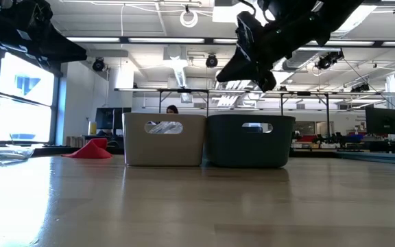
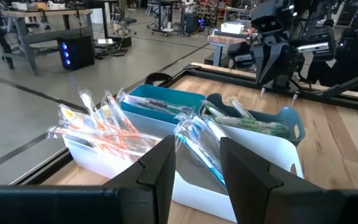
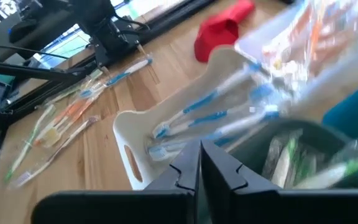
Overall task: Pick & Place Toothbrushes
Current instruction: Put the blue toothbrush into the gray bin
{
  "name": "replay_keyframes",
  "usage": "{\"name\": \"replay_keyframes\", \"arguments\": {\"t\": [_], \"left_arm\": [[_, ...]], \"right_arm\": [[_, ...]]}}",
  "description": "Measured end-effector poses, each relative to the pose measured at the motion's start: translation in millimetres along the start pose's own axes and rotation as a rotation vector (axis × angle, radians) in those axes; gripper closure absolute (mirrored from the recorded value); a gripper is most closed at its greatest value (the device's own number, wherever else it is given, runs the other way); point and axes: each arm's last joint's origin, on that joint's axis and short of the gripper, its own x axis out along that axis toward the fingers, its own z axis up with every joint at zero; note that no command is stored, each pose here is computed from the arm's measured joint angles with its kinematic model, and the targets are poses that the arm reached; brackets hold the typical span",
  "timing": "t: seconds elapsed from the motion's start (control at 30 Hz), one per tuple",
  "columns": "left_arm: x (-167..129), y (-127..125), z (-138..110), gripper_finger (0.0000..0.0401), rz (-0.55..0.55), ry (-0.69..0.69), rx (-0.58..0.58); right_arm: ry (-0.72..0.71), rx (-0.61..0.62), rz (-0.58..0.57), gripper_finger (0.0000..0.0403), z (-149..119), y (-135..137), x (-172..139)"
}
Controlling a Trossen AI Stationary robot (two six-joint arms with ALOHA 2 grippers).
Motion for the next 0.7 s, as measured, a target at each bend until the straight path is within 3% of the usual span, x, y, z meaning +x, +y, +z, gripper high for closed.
{"name": "replay_keyframes", "arguments": {"t": [0.17, 0.37, 0.53, 0.7], "left_arm": [[-0.1, 0.0, -0.6, 0.0277, 0.0, 0.006, 0.0], [0.0, 0.0, -2.0, 0.0277, -0.003, 0.021, -0.003], [0.0, -0.3, 0.9, 0.0277, -0.009, -0.009, -0.004], [-0.2, -2.3, 4.5, 0.0277, -0.074, -0.043, -0.007]], "right_arm": [[-0.103, -0.139, -0.013, 0.0399, 2.4, 16.0, -2.7], [-0.228, -0.283, -0.081, 0.0399, 8.6, 41.3, -30.0], [-0.274, -0.371, 0.062, 0.04, 6.3, 56.7, -56.8], [-0.331, -0.386, 0.171, 0.04, -26.6, 45.8, -63.0]]}}
